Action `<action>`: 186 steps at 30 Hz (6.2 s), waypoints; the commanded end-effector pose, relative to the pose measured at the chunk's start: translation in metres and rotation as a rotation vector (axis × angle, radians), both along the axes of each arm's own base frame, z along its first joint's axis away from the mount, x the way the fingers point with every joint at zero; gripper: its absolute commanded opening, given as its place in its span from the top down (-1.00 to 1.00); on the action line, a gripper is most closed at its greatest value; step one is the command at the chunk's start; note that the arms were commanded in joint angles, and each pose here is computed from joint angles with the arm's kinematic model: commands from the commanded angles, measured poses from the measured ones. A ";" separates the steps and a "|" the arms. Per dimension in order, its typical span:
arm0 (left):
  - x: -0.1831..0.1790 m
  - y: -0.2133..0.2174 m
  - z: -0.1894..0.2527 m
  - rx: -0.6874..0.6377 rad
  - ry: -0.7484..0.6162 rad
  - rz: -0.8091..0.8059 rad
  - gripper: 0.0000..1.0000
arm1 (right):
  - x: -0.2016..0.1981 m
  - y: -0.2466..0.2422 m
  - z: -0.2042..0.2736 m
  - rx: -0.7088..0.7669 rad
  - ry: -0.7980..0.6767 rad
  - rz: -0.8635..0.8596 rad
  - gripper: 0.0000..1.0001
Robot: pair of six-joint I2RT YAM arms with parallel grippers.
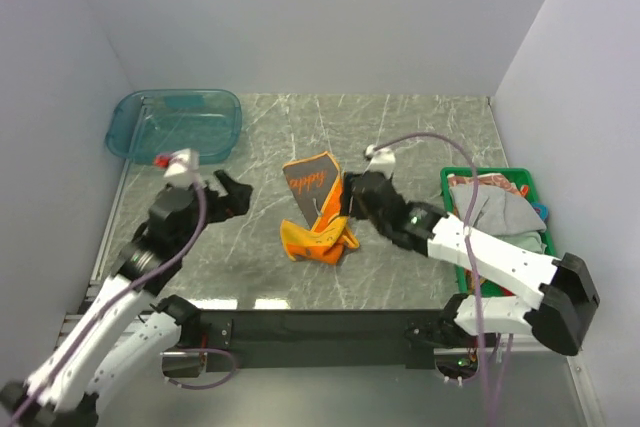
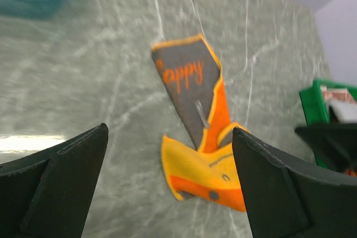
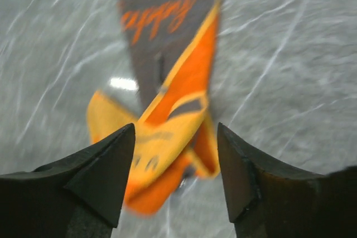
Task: Fold and stack the towels
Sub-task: Move the towel to the center of the board, then flatten out the crumpled towel
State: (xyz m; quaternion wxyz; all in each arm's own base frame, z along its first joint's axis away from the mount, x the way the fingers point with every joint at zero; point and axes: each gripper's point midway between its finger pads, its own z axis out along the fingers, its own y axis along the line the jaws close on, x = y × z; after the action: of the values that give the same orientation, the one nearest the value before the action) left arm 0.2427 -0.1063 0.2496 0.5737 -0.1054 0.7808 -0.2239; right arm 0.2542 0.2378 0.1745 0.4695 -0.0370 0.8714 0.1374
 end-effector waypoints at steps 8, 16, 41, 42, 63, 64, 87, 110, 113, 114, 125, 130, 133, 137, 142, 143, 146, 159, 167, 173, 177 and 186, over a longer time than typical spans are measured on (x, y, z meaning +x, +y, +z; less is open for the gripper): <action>0.093 -0.140 -0.043 -0.068 0.313 -0.308 -0.93 | 0.020 -0.019 -0.057 0.222 0.178 -0.060 -0.28; 0.149 -0.224 -0.087 0.071 0.410 -0.358 -0.69 | -0.011 -0.043 -0.103 0.280 0.228 -0.110 -0.27; 0.187 -0.262 -0.210 0.347 0.538 -0.216 -0.02 | -0.017 -0.037 -0.134 0.302 0.245 -0.058 -0.26; 0.187 -0.263 -0.210 0.350 0.537 -0.217 0.16 | -0.017 -0.037 -0.136 0.295 0.253 -0.058 -0.26; 0.139 -0.184 -0.085 0.296 0.368 -0.103 0.99 | -0.016 -0.040 -0.123 0.248 0.234 -0.035 -0.27; 0.131 -0.173 -0.069 0.266 0.344 -0.088 0.99 | -0.015 -0.040 -0.119 0.246 0.224 -0.032 -0.27; 0.006 0.004 -0.195 -0.105 0.514 0.244 0.99 | 0.006 0.045 -0.121 -0.048 0.310 0.202 -0.18; 0.075 -0.013 -0.183 -0.234 0.488 0.185 0.99 | -0.015 -0.104 -0.136 -0.130 0.359 -0.310 0.71; 0.093 -0.026 -0.183 -0.236 0.489 0.136 0.99 | -0.029 -0.117 -0.137 -0.052 0.358 -0.368 0.45; 0.098 -0.027 -0.184 -0.229 0.496 0.132 0.99 | -0.036 -0.123 -0.142 -0.049 0.362 -0.385 0.32; 0.104 -0.011 -0.180 -0.256 0.498 0.224 -0.07 | 0.007 -0.064 -0.057 0.043 0.114 -0.019 -0.24; 0.106 -0.002 -0.138 -0.187 0.387 0.207 -0.77 | 0.062 -0.027 -0.031 -0.064 0.047 0.092 -0.25; 0.099 -0.007 -0.132 -0.071 0.413 0.171 -0.77 | 0.099 -0.006 -0.029 -0.112 0.046 0.146 -0.22; 0.091 -0.030 -0.126 0.037 0.413 0.116 -0.70 | 0.137 0.020 -0.048 -0.153 0.095 0.209 -0.09; 0.076 -0.063 -0.131 -0.052 0.428 0.034 -0.44 | 0.161 0.052 -0.081 -0.152 0.166 0.280 0.22; 0.075 -0.068 -0.132 -0.079 0.431 0.031 -0.40 | 0.163 0.055 -0.084 -0.146 0.168 0.283 0.27; 0.078 -0.085 -0.137 -0.118 0.446 0.004 -0.39 | 0.158 0.064 -0.103 -0.116 0.215 0.314 0.28; 0.112 -0.108 -0.165 -0.199 0.494 0.080 -0.29 | 0.123 0.026 -0.179 -0.122 0.434 0.140 0.29; 0.130 -0.131 -0.160 -0.264 0.501 0.049 0.25 | 0.105 0.004 -0.184 -0.106 0.443 0.027 0.29; 0.148 -0.135 -0.151 -0.255 0.489 0.050 0.99 | 0.101 -0.018 -0.187 -0.073 0.463 -0.091 0.31; 0.177 -0.123 -0.149 -0.263 0.479 0.088 0.99 | 0.106 -0.041 -0.190 -0.034 0.480 -0.186 0.32; 0.260 -0.125 -0.149 -0.352 0.477 0.035 0.85 | 0.159 -0.052 -0.160 0.025 0.386 -0.230 0.31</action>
State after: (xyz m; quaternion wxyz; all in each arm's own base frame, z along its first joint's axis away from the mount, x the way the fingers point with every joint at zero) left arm 0.4787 -0.2146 0.0850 0.3446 -0.2953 0.8464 -0.2786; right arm 0.4036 0.2011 0.0211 0.3117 0.0911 0.9357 0.1379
